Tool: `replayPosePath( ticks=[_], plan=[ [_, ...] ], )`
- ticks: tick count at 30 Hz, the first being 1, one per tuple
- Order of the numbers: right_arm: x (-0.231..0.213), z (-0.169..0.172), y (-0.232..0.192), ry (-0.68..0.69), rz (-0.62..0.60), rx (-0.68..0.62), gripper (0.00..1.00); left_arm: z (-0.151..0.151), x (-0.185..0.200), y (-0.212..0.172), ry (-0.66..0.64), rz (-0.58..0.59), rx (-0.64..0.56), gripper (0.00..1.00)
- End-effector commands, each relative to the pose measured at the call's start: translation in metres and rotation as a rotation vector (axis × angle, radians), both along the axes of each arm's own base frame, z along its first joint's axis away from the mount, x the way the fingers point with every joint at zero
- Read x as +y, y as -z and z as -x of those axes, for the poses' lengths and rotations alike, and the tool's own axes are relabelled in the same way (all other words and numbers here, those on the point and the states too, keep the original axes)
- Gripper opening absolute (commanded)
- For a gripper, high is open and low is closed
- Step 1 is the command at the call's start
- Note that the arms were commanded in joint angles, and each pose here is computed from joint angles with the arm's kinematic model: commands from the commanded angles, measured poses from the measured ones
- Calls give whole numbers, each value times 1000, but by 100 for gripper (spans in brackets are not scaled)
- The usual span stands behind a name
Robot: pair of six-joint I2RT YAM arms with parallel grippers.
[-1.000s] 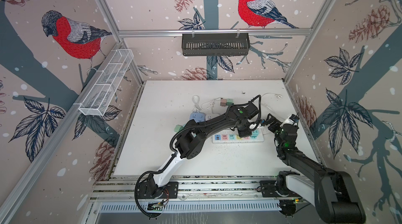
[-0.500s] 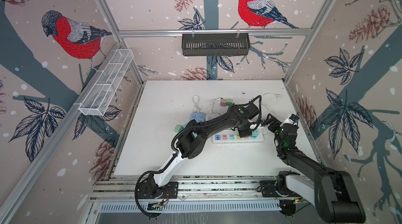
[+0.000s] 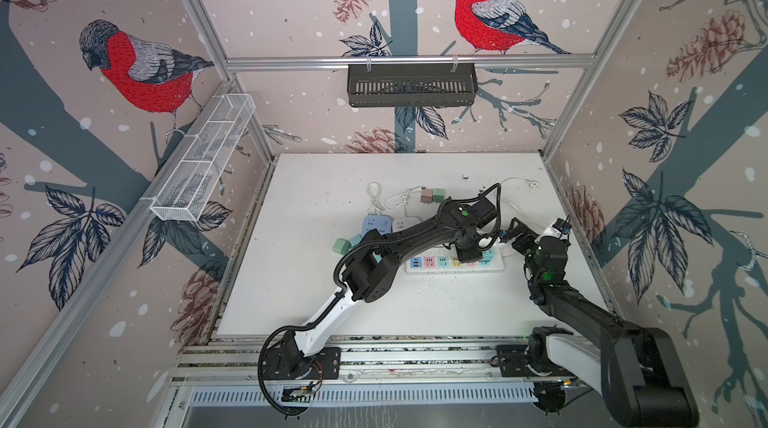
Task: Insert the plug
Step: 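Press the adapter's prongs down into the pink socket with the left gripper, then open the left gripper and lift it off the plugged adapter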
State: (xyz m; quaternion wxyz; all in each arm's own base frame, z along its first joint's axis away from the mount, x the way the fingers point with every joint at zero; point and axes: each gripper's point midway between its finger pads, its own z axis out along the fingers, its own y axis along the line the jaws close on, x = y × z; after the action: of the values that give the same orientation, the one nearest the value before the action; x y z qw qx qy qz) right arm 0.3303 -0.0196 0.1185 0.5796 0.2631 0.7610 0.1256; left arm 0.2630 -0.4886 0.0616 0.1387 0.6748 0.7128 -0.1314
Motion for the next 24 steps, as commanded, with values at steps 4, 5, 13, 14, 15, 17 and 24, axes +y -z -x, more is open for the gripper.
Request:
replayPosePath(
  ticks=[4,5,13,14,15,17,24],
  plan=[
    [2,-5,-5,-7,0,-13,100,-2,0,19,9,-33,1,0],
    [2,-4,-5,-6,0,-14,100,-1,0,20,9,-34,5,0],
    [0,0,-7,8,-2,-28,100,-1,-1,24,27,-39,8,5],
    [0,0,-6,8,-2,-26,100,-2,-2,21,23,-32,0,12],
    [0,-1,-6,6,-2,-24,100,-4,-3,17,20,-22,-10,19],
    [2,-3,-6,-2,1,-19,100,-5,-5,9,17,3,-28,31],
    [2,-2,-6,2,1,-18,100,-10,-14,-32,15,117,-94,98]
  ],
)
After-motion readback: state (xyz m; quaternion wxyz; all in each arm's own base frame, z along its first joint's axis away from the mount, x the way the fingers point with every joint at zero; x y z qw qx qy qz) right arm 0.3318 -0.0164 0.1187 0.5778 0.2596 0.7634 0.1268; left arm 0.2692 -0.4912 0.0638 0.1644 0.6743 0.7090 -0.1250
